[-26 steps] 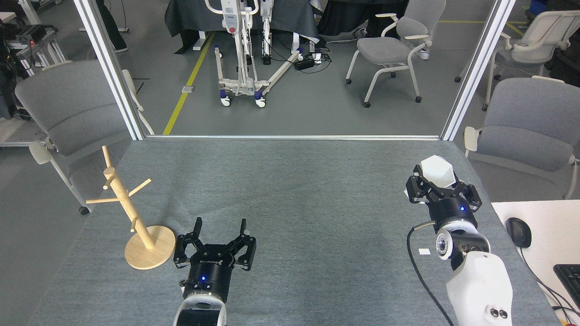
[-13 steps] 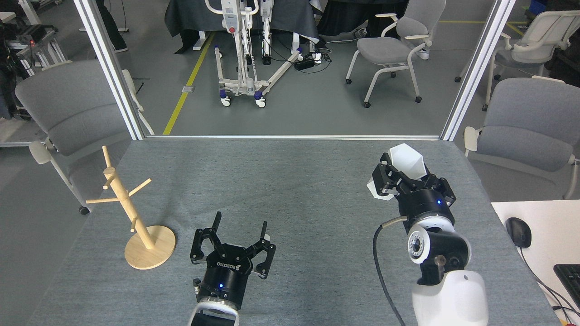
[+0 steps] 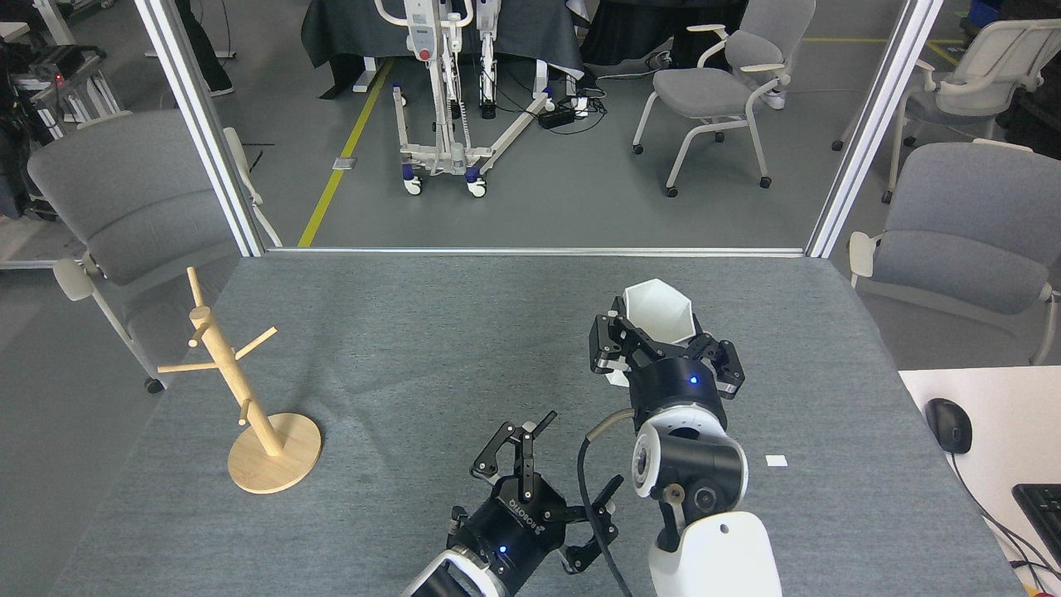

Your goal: Hang cup on storage rack

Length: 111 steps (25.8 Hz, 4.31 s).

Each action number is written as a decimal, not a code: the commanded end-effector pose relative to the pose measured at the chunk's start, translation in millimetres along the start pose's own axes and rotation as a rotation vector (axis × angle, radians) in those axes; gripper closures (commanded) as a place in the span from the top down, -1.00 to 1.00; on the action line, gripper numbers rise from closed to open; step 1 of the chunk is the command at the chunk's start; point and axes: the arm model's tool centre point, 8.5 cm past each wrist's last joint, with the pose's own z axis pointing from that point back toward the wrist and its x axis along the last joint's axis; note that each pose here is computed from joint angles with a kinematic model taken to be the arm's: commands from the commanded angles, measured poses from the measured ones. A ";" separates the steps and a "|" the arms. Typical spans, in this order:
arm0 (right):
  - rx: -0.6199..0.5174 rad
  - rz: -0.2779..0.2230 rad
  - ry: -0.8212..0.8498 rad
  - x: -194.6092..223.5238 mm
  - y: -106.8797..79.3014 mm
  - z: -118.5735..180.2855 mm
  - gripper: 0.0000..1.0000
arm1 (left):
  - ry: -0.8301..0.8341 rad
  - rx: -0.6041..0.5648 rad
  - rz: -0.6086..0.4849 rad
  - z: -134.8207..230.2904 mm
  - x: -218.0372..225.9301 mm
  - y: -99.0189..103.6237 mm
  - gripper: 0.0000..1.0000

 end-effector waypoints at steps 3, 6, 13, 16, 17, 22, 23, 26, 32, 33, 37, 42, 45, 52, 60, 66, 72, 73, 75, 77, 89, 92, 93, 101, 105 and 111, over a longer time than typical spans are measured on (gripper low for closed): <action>0.058 0.023 0.056 28.0 11.1 15.0 -0.48 | -0.072 -0.034 0.032 -43.7 -5.4 2.4 0.98; 0.075 0.023 0.056 35.4 15.4 17.1 -0.48 | -0.070 -0.020 0.127 -56.5 -16.8 9.1 0.98; 0.093 0.032 0.059 35.0 21.7 16.3 -0.48 | -0.034 -0.041 0.165 -53.1 -41.8 0.5 0.98; 0.106 0.041 0.062 35.8 26.5 14.4 -0.48 | -0.067 -0.056 0.174 -54.0 -37.6 -2.9 0.98; 0.109 0.042 0.061 37.0 27.5 14.6 -0.49 | -0.068 -0.070 0.183 -55.0 -36.1 -5.8 0.98; 0.123 0.059 0.030 52.6 35.8 20.5 -0.49 | -0.064 -0.093 0.204 -55.4 -35.4 -10.7 0.98; 0.125 0.060 0.027 55.6 37.5 21.8 -0.49 | -0.062 -0.096 0.202 -56.8 -36.8 -11.0 0.98; 0.137 0.068 0.020 65.7 46.1 26.0 -0.49 | -0.056 -0.108 0.201 -59.9 -39.8 -14.4 0.97; 0.162 0.083 0.012 78.9 60.6 31.9 -0.49 | -0.071 -0.105 0.193 -58.6 -42.4 -14.4 -0.01; 0.166 0.084 0.014 79.0 62.1 31.6 -0.49 | -0.086 -0.107 0.193 -56.6 -39.9 -15.4 -0.58; 0.170 0.092 0.004 83.1 64.8 33.4 -0.49 | -0.121 -0.152 0.193 -55.0 -36.0 -19.5 -1.00; 0.173 0.091 0.005 84.3 65.7 33.4 -0.42 | -0.122 -0.156 0.192 -54.6 -36.0 -20.5 -1.00; 0.173 0.098 0.004 84.7 66.0 32.2 0.11 | -0.120 -0.161 0.195 -53.0 -35.7 -22.5 -1.00; 0.167 0.105 0.006 87.0 66.7 29.1 0.96 | -0.097 -0.185 0.221 -32.1 -33.3 -36.2 -1.00; -0.009 0.099 -0.007 90.3 47.0 25.6 0.97 | -0.088 -0.221 0.214 -5.0 -31.1 -51.3 -1.00; -0.262 0.090 0.001 85.1 23.3 24.0 0.97 | -0.020 -0.227 0.226 28.0 -39.7 -55.8 -1.00; -0.361 0.058 0.088 17.3 -4.1 -11.1 0.98 | 0.179 -0.271 0.211 100.3 -76.4 -62.8 -1.00; -0.373 0.058 0.081 -4.4 -7.4 -20.1 0.98 | 0.207 -0.301 0.207 115.8 -82.4 -70.8 -1.00; -0.389 0.084 0.043 -58.2 -9.8 -35.6 0.97 | 0.282 -0.356 0.203 148.9 -99.2 -87.5 -1.00; -0.386 0.106 -0.015 -99.4 -10.2 -43.3 0.98 | 0.356 -0.393 0.204 181.3 -112.6 -99.7 -1.00; -0.271 0.182 -0.022 -203.8 101.0 20.7 0.98 | 0.877 -0.476 0.075 279.9 -238.2 -106.4 -1.00; -0.263 0.181 -0.026 -201.9 103.8 21.6 0.98 | 0.933 -0.502 -0.002 282.0 -265.1 -105.6 -1.00; -0.265 0.181 -0.026 -201.9 103.7 21.7 0.98 | 0.944 -0.512 -0.024 277.9 -271.2 -106.6 -1.00; -0.272 0.186 -0.023 -204.7 99.5 19.0 0.98 | 0.993 -0.510 -0.049 257.0 -315.8 -109.1 -1.00; -0.276 0.187 -0.020 -205.3 97.5 17.9 0.99 | 0.988 -0.504 -0.059 256.3 -319.7 -105.6 -1.00; -0.272 0.182 -0.017 -205.3 98.5 17.8 0.99 | 0.956 -0.500 -0.056 242.9 -312.3 -107.0 -1.00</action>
